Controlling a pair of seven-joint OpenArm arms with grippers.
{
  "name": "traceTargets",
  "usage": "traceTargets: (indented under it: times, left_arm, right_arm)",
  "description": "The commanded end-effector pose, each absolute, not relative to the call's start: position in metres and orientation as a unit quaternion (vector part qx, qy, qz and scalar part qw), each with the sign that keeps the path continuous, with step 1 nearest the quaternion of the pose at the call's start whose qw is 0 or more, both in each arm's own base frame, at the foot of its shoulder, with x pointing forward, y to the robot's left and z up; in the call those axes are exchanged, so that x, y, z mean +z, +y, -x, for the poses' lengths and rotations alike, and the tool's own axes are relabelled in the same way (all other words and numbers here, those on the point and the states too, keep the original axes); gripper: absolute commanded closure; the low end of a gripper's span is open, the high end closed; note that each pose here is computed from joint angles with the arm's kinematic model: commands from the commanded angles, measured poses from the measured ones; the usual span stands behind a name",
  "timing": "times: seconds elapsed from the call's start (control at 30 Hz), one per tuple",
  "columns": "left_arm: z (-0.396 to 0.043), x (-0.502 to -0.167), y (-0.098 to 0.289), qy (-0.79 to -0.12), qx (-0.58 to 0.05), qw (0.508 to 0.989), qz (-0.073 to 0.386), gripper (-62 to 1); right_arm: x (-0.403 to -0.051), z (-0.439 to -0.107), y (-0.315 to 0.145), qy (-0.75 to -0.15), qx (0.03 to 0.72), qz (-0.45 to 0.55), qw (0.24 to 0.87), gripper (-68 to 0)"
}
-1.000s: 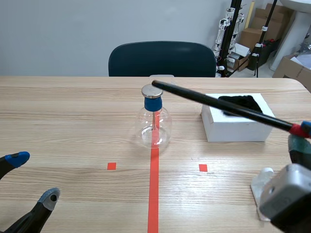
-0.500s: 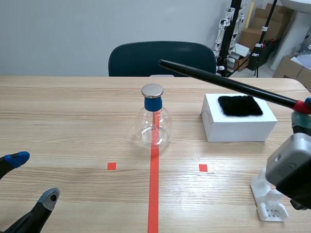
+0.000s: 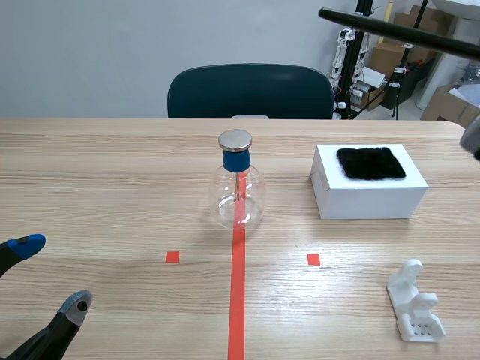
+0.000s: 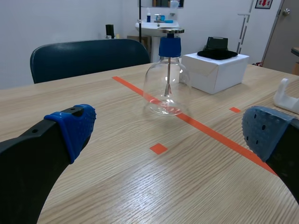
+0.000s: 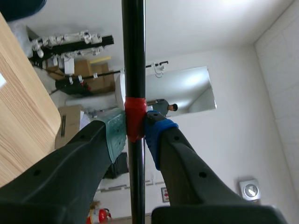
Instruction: Do the electroscope experiment. rub the rod on the fur
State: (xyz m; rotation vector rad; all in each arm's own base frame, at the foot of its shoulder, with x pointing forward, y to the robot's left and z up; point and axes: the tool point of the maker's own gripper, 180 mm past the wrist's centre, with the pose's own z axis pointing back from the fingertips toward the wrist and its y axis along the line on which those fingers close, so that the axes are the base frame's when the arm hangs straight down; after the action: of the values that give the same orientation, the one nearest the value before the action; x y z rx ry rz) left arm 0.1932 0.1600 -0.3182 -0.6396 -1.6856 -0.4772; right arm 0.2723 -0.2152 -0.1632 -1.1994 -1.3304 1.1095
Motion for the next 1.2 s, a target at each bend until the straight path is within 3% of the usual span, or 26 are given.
traceTargets:
  times: [0.0,0.53,1.17]
  left_arm:
    - [-0.197,-0.308,0.162,-0.738,-0.207,0.580,0.275,-62.3]
    - [-0.197,-0.308,0.162,-0.738,-0.207,0.580,0.275,-62.3]
    - [-0.197,-0.308,0.162,-0.738,-0.207,0.580,0.275,-62.3]
  right_arm:
    - [-0.158,-0.283,-0.227,-0.538,0.467,0.512,0.480,-5.5]
    - [-0.163,-0.356,-0.257,-0.447,0.640,0.523,0.341,-5.5]
    - [-0.191,-0.387,-0.308,-0.324,0.651,0.597,0.338,-5.5]
